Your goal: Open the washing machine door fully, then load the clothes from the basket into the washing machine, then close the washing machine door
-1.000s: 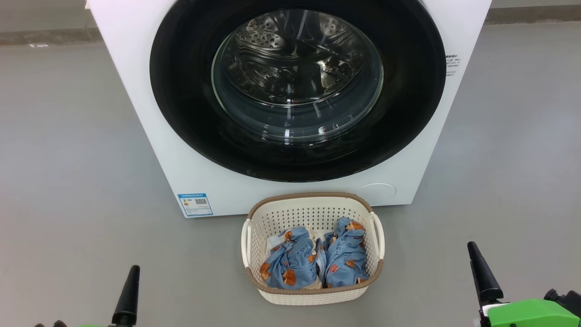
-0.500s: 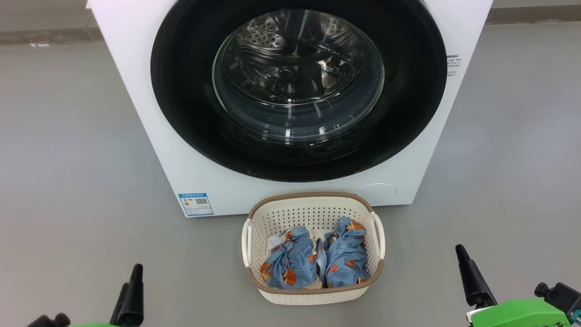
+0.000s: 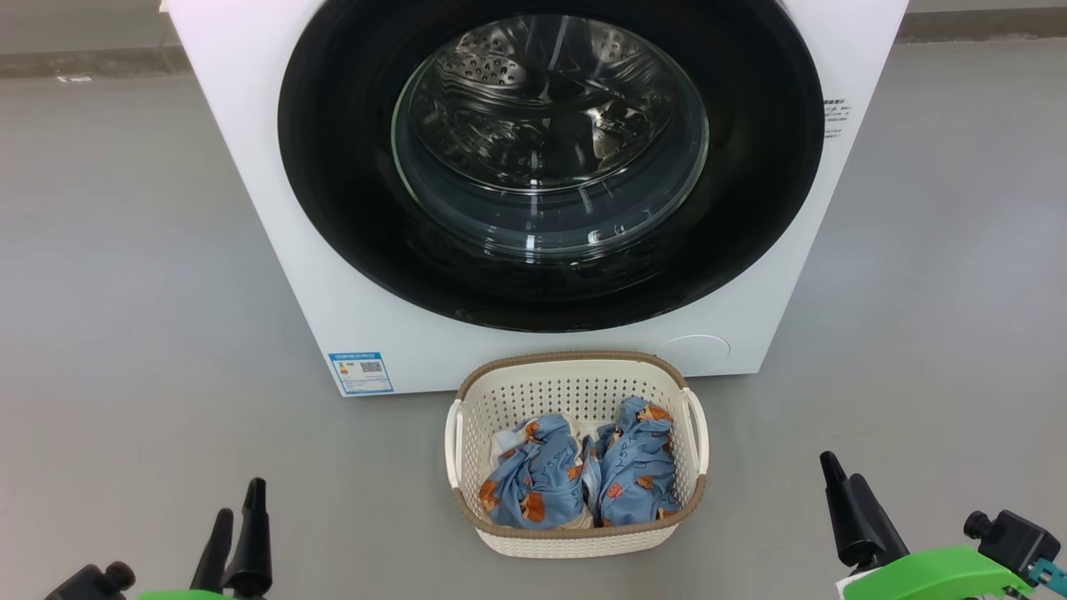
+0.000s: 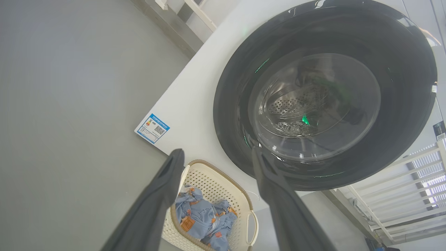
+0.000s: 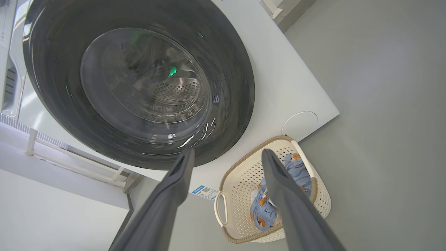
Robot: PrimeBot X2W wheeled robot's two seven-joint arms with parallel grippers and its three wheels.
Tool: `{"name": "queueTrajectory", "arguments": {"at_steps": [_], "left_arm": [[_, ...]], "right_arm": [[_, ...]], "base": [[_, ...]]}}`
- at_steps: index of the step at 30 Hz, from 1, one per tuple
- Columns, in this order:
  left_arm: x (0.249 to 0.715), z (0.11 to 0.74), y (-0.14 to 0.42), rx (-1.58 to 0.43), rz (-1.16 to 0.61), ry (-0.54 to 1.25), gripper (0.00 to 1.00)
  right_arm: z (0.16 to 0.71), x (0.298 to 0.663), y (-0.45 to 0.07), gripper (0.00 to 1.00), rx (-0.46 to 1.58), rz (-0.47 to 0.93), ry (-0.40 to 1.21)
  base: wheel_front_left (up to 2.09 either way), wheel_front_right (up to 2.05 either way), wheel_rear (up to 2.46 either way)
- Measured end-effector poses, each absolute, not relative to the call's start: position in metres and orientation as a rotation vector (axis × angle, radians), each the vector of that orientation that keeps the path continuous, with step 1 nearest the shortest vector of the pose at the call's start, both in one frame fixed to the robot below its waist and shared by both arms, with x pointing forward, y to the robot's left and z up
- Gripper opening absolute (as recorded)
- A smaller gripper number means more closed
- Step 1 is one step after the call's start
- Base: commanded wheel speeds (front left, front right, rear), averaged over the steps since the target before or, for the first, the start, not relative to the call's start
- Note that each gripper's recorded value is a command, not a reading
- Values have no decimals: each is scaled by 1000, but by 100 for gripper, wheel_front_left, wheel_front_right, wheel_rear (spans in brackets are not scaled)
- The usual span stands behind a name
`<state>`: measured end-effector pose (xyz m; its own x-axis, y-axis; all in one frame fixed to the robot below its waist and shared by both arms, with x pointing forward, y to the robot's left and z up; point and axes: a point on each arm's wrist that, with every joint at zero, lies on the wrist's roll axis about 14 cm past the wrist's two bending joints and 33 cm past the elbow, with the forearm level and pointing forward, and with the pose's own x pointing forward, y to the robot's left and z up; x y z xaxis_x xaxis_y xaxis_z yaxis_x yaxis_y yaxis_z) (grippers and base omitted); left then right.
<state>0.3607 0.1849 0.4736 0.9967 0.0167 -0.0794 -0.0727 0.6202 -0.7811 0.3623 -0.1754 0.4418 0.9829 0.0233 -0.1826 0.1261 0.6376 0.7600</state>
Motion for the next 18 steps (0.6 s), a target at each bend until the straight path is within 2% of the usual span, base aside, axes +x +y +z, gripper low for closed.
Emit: {"name": "queueTrajectory", "arguments": {"at_steps": [18], "left_arm": [[358, 478, 186, -690, 22, 44, 100]], "right_arm": [[448, 368, -170, 100, 701, -14, 154]], "base": [[0, 0, 0]]}}
